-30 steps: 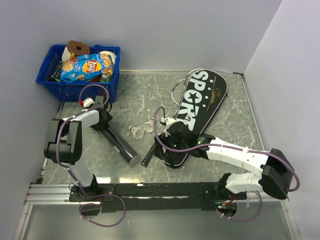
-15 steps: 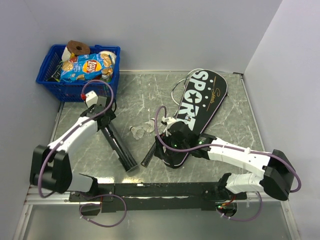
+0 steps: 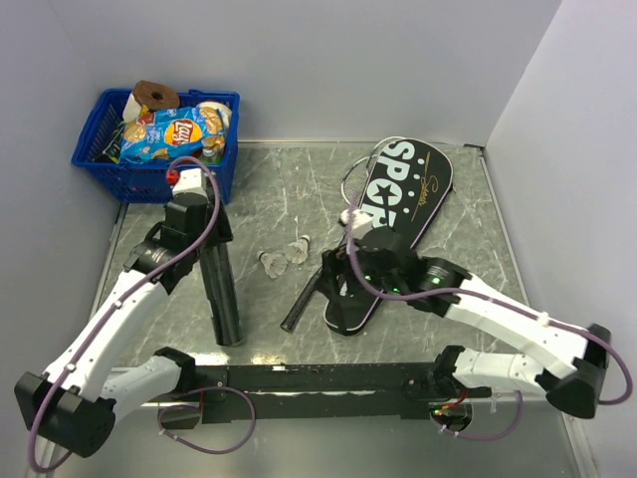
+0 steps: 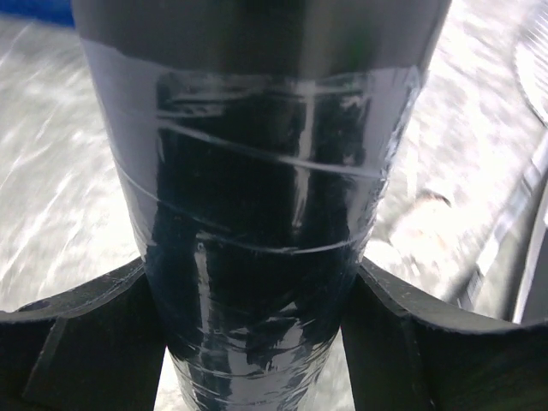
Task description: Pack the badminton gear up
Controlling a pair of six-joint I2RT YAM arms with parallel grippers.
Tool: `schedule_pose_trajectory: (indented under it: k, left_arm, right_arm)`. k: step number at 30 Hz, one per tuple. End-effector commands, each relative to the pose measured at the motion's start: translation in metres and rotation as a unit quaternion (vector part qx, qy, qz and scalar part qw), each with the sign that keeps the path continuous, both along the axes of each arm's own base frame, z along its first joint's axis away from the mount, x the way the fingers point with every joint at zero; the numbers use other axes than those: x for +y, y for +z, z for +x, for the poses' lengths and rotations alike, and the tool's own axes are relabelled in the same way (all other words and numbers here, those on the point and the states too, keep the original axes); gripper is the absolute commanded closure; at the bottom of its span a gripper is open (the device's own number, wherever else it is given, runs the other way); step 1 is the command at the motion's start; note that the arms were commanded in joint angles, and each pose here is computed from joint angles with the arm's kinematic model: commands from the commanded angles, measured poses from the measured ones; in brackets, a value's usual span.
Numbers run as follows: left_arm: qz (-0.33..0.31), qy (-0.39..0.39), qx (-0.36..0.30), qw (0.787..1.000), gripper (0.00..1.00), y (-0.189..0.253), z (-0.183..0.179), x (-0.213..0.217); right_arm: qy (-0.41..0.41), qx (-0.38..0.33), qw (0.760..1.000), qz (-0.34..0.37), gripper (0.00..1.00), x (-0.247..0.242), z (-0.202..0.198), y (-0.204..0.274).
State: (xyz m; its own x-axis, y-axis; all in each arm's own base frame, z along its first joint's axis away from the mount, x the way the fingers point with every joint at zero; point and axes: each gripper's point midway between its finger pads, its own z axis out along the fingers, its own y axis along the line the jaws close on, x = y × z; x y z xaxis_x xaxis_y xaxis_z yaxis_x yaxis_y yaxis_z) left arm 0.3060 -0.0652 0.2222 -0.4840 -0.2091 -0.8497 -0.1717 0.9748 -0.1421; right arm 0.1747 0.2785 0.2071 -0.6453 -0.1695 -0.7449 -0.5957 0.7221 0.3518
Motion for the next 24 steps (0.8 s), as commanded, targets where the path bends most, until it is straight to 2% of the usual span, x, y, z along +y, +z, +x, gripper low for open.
schedule_pose_trajectory:
  k: [1, 5, 9, 12, 15, 19, 24]
  left_arm:
    - [0.015, -0.168, -0.053, 0.984, 0.68, 0.040, -0.009, -0.047]
    - [0.005, -0.273, -0.078, 0.959, 0.68, 0.053, -0.025, -0.086]
    - [-0.006, -0.390, -0.097, 0.915, 0.68, 0.061, -0.054, -0.133]
    - [-0.002, -0.445, -0.105, 0.889, 0.69, 0.061, -0.073, -0.160]
    - [0.004, -0.492, -0.089, 0.866, 0.72, 0.049, -0.093, -0.182]
    - [0.037, -0.523, -0.062, 0.849, 0.70, 0.020, -0.116, -0.199]
    - [0.065, -0.551, -0.061, 0.830, 0.70, 0.001, -0.141, -0.212]
  right_arm:
    - [-0.031, -0.064, 0.997, -0.003, 0.14, -0.028, 0.007, 0.041]
    - [-0.042, -0.084, 0.996, 0.006, 0.14, -0.047, 0.002, 0.056]
    - [-0.041, -0.085, 0.996, 0.002, 0.16, -0.062, -0.009, 0.060]
    - [-0.028, -0.081, 0.996, 0.009, 0.17, -0.069, -0.020, 0.063]
    - [-0.012, -0.073, 0.997, 0.015, 0.20, -0.075, -0.032, 0.062]
    - [0.009, -0.069, 0.997, 0.021, 0.21, -0.092, -0.053, 0.062]
    - [0.053, -0.057, 0.996, 0.050, 0.21, -0.099, -0.080, 0.074]
